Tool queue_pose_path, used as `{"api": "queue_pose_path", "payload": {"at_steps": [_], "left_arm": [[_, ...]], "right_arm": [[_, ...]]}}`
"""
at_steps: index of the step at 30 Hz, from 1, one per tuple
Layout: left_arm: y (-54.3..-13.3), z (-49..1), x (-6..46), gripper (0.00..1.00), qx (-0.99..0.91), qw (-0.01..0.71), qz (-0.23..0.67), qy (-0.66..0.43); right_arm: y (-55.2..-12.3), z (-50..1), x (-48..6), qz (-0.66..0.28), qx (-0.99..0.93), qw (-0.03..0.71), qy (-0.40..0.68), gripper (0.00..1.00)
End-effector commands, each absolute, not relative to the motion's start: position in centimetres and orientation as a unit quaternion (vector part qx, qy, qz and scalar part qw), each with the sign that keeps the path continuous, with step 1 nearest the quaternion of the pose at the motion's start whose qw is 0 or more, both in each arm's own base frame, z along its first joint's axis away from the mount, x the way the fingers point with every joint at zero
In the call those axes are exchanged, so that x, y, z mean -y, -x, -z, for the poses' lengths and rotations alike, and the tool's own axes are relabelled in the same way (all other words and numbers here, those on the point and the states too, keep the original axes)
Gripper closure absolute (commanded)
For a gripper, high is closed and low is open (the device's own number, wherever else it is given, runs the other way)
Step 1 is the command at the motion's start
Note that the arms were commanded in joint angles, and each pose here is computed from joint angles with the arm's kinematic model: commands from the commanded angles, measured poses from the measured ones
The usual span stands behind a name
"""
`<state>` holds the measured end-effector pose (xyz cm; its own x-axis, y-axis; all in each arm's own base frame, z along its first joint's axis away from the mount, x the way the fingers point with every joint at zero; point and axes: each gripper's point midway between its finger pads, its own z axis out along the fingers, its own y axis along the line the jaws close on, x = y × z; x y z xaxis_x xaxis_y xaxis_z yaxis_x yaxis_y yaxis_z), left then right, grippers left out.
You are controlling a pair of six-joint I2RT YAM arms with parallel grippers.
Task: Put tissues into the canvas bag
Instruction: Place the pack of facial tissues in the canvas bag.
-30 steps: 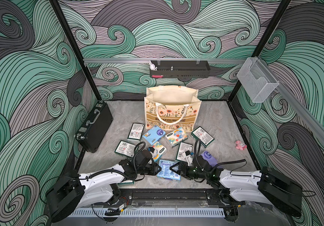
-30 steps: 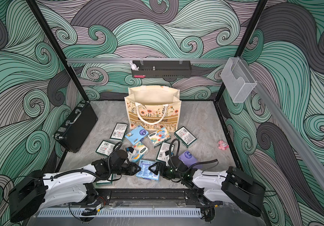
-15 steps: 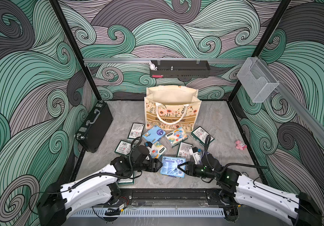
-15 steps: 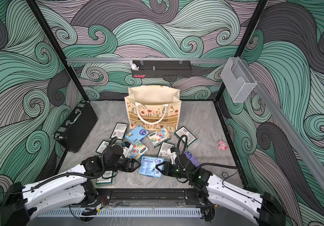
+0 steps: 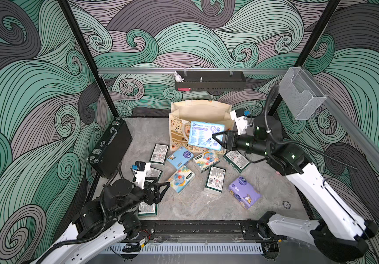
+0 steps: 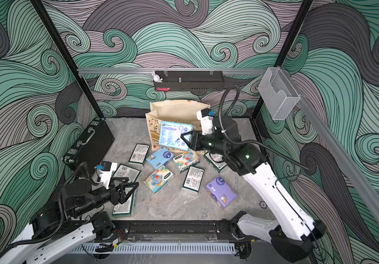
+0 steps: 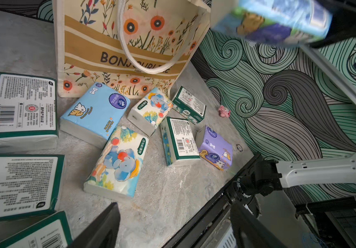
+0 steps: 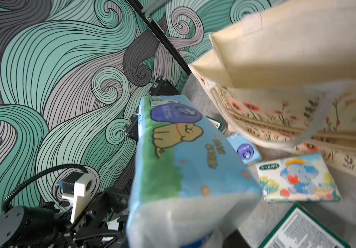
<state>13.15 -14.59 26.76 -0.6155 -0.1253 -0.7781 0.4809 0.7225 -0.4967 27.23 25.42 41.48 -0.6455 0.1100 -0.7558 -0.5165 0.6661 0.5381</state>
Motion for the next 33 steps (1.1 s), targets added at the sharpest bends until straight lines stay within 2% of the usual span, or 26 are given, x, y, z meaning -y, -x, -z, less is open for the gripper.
{"api": "queue_pose_path", "payload": {"at_steps": [1, 7, 11, 16, 27, 33], "left_arm": [[-12.4, -27.7, 13.8, 0.17, -0.820, 0.435, 0.348, -0.133], [-12.0, -27.8, 12.5, 0.17, -0.829, 0.441, 0.297, -0.174], [-11.9, -26.9, 12.7, 0.17, -0.829, 0.437, 0.302, -0.176], [-11.7, -27.0, 12.3, 0.17, -0.824, 0.445, 0.304, -0.172], [-11.6, -27.2, 12.0, 0.17, -0.819, 0.454, 0.309, -0.168], [-11.5, -27.3, 11.7, 0.18, -0.817, 0.459, 0.308, -0.165]], "right_arm": [[-30.4, -40.9, -26.0, -0.318, -0.842, 0.407, 0.158, 0.65], [-36.9, -42.9, -28.0, -0.248, -0.852, 0.429, 0.169, 0.67], [-40.2, -43.7, -28.4, -0.233, -0.848, 0.447, 0.161, 0.68], [-43.4, -41.4, -27.1, -0.204, -0.863, 0.441, 0.139, 0.68], [-45.9, -35.6, -28.0, -0.195, -0.892, 0.384, 0.139, 0.66], [-47.1, -32.9, -29.7, -0.236, -0.898, 0.349, 0.127, 0.66]]}}
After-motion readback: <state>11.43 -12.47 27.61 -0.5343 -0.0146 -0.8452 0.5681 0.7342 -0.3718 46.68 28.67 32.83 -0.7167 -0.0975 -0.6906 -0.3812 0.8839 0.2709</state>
